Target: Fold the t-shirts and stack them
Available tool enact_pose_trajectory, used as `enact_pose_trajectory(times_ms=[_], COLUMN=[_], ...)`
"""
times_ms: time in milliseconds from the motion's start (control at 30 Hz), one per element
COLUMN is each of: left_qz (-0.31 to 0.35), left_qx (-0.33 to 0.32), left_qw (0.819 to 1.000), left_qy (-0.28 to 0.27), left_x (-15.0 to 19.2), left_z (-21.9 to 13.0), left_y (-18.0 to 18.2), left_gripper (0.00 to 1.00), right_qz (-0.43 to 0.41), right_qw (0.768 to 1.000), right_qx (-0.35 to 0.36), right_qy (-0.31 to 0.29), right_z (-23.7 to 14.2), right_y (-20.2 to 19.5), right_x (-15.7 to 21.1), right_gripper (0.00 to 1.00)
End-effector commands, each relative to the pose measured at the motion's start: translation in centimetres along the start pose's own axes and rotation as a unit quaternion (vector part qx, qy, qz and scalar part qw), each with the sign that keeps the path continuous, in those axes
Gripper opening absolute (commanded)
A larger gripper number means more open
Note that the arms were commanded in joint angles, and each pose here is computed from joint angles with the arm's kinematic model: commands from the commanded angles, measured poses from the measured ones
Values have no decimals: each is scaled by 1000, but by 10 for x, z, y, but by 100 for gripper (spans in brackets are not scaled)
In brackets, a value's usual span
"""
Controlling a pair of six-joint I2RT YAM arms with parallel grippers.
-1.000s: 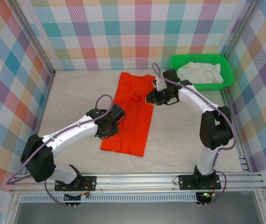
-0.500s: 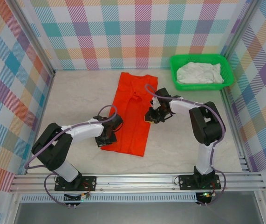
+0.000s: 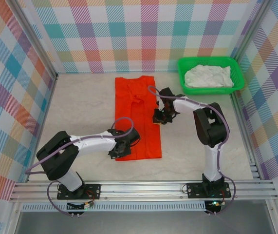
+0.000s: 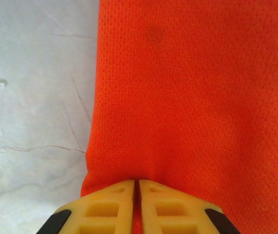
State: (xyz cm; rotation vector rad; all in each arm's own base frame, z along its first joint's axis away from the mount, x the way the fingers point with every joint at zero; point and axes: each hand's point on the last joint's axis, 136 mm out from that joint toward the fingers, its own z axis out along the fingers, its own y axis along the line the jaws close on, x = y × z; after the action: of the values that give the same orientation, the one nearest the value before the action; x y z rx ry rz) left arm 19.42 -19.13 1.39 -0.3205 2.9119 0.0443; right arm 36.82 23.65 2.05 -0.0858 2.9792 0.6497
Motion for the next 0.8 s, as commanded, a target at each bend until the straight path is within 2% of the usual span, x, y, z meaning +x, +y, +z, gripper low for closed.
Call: enact_pose_trajectory(times_ms=[0, 233, 367, 433, 567, 667, 733, 767], left_qz=[-3, 9, 12, 8, 12, 18, 17, 21], left_qx=[-48, -108, -115, -102, -65, -38, -15, -5], left_qw=[997, 994, 992, 990, 976, 957, 942, 937], left_qy=[63, 5, -48, -94, -205, -288, -334, -348], left_x=[35, 7, -15, -33, -75, -101, -114, -118], left_z=[20, -9, -34, -56, -117, -165, -192, -199], left_y=[20, 40, 43, 43, 44, 51, 60, 63], left_gripper=[11, 12, 14, 19, 39, 69, 94, 100], right_qz=[-2, -27, -67, -105, -195, -266, -294, -307], right_qw=[999, 1000, 997, 990, 963, 933, 916, 909], right_qx=[36, 2, -4, 7, 28, 19, 15, 11], right_qy=[25, -2, -49, -92, -183, -240, -273, -283], right_z=[4, -21, -62, -96, -166, -210, -231, -237], right_y=[-16, 2, 20, 32, 55, 69, 69, 70], right_x=[13, 14, 11, 11, 19, 38, 51, 57], right_gripper=[18, 19, 21, 24, 29, 33, 40, 42])
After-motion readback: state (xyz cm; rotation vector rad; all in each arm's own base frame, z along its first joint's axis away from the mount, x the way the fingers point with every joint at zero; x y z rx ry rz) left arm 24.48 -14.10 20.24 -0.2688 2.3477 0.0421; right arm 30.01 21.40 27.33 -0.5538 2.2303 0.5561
